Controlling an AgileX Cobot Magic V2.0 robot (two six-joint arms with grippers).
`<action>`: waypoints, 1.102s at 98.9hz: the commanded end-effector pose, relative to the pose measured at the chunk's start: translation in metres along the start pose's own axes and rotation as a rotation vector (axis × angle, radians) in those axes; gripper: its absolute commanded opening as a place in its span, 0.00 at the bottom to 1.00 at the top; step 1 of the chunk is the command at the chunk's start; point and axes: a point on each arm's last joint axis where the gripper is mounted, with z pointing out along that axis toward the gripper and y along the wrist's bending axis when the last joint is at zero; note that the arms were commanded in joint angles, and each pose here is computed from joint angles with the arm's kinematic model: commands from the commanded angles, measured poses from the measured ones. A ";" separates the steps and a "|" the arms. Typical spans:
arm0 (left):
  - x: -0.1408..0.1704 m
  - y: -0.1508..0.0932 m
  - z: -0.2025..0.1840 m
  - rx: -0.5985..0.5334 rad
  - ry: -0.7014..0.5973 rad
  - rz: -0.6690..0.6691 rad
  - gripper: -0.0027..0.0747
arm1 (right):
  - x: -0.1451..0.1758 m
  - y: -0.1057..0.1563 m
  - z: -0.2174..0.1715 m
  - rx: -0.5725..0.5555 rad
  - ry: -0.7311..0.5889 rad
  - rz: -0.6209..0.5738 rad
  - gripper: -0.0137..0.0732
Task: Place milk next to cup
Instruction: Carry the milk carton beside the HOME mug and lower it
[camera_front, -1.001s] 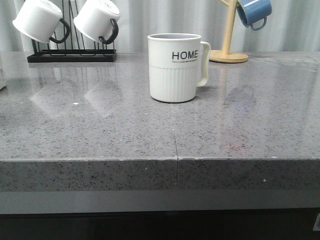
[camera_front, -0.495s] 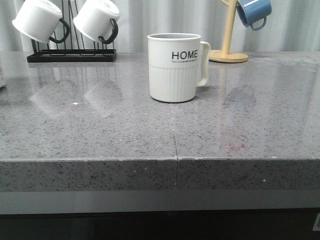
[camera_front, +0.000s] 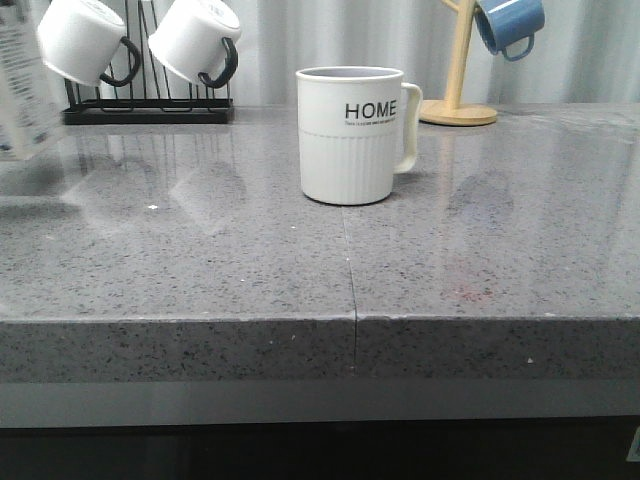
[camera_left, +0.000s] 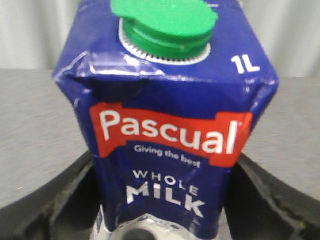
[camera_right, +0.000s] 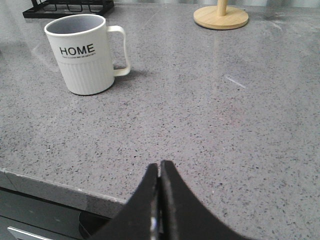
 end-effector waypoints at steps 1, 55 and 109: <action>-0.031 -0.024 -0.007 0.083 -0.145 0.000 0.42 | -0.016 0.002 -0.002 -0.019 -0.098 -0.006 0.09; -0.005 -0.124 0.035 0.340 -0.065 -0.025 0.42 | -0.016 0.002 -0.002 -0.020 -0.103 -0.006 0.09; 0.003 -0.134 0.036 0.368 -0.026 -0.010 0.91 | -0.016 0.002 -0.002 -0.020 -0.105 -0.006 0.09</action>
